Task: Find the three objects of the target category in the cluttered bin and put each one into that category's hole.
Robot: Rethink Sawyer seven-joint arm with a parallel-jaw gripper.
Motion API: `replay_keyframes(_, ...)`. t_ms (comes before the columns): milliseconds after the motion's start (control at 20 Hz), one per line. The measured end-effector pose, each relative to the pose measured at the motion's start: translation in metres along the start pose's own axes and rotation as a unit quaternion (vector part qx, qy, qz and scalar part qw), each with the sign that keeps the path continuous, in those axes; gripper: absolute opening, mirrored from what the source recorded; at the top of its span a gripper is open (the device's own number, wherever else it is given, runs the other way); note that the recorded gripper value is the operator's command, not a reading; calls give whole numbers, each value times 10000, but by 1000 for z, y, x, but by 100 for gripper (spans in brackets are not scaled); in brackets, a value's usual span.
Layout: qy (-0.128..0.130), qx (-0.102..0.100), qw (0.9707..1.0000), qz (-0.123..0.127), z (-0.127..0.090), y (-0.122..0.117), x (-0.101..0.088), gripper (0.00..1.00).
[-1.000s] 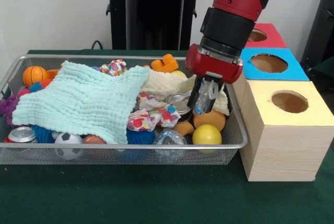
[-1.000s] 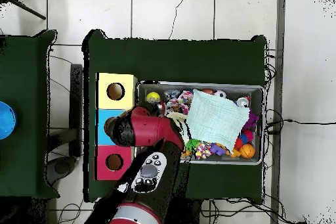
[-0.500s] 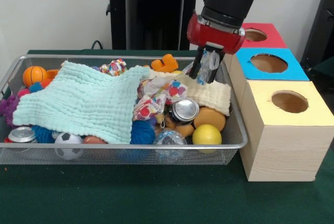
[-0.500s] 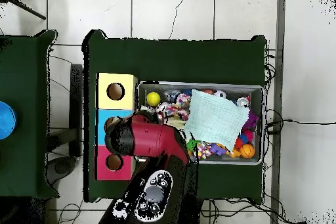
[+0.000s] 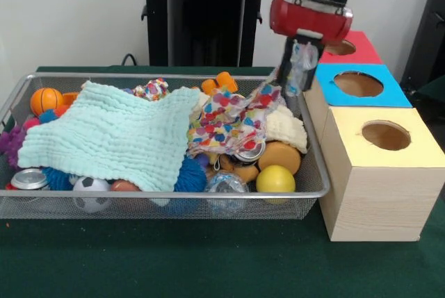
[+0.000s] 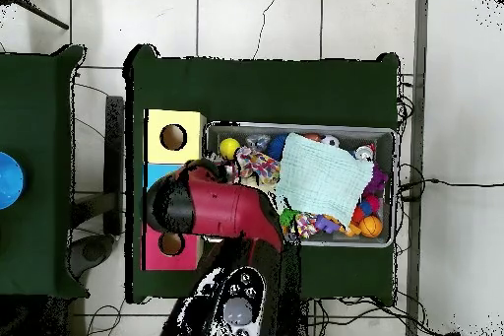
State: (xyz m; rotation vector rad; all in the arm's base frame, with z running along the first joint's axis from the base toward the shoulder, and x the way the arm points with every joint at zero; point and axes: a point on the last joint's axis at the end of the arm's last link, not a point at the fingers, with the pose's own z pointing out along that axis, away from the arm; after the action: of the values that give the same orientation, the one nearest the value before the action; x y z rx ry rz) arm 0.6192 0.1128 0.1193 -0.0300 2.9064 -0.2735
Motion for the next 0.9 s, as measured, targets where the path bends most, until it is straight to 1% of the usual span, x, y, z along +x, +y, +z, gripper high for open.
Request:
replay_keyframes(50, -1, -212, 9997, 154, 4, 3, -4, 0)
replay_keyframes(100, 32, -628, 9969, 475, 17, 6, -9, 0)
replay_keyframes(150, 56, -829, 9944, 651, 25, 4, -11, 0)
replay_keyframes(200, 80, -1030, 9912, 827, 34, 3, -13, 0)
replay_keyframes(250, 135, -1369, 9838, 1151, 50, -3, -14, 0)
replay_keyframes(300, 174, -1531, 9793, 1314, 59, -8, -13, 0)
replay_keyframes(350, 250, -1773, 9714, 1560, 74, -15, -8, 0)
replay_keyframes(450, 330, -1925, 9657, 1710, 82, -20, -3, 0)
replay_keyframes(500, 374, -1989, 9634, 1757, 84, -21, 0, 0)
replay_keyframes(600, 519, -2231, 9551, 1880, 89, -20, 7, 0)
replay_keyframes(650, 587, -2417, 9489, 1945, 90, -17, 10, 0)
replay_keyframes(750, 639, -2686, 9390, 2052, 92, -17, 9, 0)
replay_keyframes(800, 650, -2766, 9358, 2087, 93, -18, 9, 0)
replay_keyframes(850, 686, -2988, 9262, 2193, 95, -20, 8, 0)
replay_keyframes(900, 700, -3076, 9221, 2240, 97, -21, 8, 0)
